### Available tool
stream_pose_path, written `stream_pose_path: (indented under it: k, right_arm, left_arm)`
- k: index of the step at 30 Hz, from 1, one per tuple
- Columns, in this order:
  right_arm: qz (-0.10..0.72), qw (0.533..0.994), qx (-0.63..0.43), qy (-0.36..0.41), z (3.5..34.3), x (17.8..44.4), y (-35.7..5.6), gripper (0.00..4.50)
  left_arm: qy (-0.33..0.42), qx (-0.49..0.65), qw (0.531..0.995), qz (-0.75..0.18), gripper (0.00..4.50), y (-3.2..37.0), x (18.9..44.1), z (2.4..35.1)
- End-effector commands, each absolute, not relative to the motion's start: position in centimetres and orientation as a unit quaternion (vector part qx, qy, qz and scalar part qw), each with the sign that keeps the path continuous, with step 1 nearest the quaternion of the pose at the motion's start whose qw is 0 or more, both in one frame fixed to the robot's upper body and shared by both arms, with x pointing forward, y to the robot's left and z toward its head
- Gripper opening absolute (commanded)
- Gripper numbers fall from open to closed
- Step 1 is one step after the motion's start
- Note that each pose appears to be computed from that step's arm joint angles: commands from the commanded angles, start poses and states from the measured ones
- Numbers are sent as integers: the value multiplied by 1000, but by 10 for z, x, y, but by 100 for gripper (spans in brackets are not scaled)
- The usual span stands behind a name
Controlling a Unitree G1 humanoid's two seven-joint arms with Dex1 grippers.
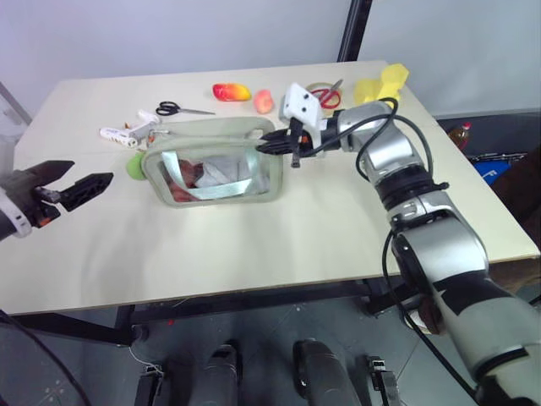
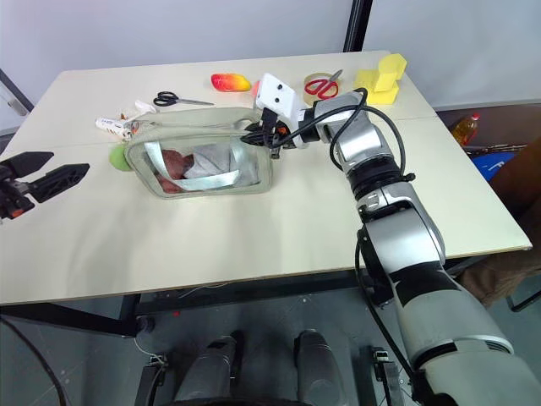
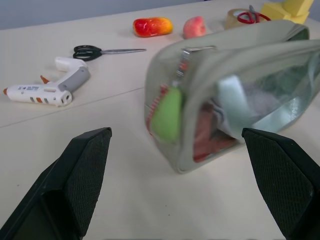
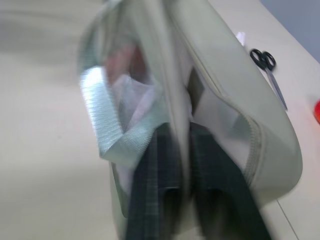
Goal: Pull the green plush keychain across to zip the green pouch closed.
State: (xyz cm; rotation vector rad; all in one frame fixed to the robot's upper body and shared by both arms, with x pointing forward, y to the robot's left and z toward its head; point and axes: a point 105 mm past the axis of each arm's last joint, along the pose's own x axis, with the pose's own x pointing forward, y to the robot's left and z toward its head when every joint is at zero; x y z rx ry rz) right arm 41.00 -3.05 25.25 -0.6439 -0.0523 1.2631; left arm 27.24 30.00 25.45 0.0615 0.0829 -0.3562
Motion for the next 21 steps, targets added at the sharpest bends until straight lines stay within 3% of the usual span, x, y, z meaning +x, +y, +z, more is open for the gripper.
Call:
stream_pose_path:
  k: [1, 5, 10, 21]
  right_arm:
    - [593, 741, -306, -73, 286, 397, -23, 3]
    - [620, 717, -309, -78, 290, 377, -24, 3]
    - [644, 693, -321, -47, 264, 356, -32, 3]
    - [603, 714, -355, -4, 241, 372, -61, 3]
  left_arm:
    - [14, 46, 985, -167, 450, 304, 267, 272]
    - [18, 48, 985, -164, 450, 308, 267, 272]
    - [22, 49, 984, -173, 450, 307, 270, 272]
    - [49, 67, 971, -223, 450, 287, 293, 254]
